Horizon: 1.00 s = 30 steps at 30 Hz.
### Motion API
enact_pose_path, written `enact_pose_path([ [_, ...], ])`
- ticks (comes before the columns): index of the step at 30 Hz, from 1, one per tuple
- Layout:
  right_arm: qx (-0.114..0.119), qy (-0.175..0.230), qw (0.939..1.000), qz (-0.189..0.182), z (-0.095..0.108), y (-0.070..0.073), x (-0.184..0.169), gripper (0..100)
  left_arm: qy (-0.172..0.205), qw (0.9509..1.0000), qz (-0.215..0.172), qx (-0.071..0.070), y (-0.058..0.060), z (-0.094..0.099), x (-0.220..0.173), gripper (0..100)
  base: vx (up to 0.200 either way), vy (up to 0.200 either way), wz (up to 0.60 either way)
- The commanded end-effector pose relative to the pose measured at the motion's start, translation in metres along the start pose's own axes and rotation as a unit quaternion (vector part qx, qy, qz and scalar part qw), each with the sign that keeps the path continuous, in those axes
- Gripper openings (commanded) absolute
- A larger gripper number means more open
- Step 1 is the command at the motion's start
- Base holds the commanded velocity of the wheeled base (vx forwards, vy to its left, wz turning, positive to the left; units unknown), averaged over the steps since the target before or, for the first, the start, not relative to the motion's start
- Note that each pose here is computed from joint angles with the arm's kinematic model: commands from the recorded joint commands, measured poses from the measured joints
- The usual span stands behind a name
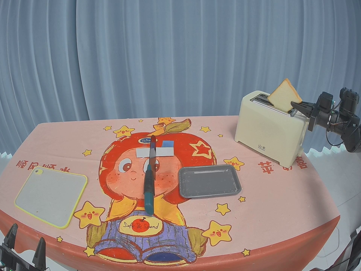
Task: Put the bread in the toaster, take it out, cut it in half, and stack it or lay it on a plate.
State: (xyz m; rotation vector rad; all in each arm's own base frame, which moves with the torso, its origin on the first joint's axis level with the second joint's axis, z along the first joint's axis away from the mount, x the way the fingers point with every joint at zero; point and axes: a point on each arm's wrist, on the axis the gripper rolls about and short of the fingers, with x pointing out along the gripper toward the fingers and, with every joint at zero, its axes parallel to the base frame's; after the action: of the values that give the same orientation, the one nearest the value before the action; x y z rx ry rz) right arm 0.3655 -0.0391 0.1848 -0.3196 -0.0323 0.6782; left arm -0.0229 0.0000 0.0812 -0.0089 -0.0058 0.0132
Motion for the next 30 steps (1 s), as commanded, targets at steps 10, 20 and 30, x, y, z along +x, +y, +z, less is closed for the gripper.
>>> enact_pose_path([
  [10,0.004,0.004,1.0000,0.003,-0.0051,0.0003,0.0029,0,0.001,1.0000,0.000,0.000,0.0000,-0.0052,0.0000,100,0.000,0.000,0.00],
  [20,0.005,0.004,1.0000,0.004,-0.0045,0.0012,0.0027,100,0.001,1.0000,0.000,0.000,0.0000,-0.0052,0.0000,100,0.000,0.000,0.00],
  [30,0.002,-0.002,1.0000,0.003,0.0025,0.0038,0.0010,100,0.001,1.0000,0.000,0.000,0.0000,-0.0052,0.0000,100,0.000,0.000,0.00],
])
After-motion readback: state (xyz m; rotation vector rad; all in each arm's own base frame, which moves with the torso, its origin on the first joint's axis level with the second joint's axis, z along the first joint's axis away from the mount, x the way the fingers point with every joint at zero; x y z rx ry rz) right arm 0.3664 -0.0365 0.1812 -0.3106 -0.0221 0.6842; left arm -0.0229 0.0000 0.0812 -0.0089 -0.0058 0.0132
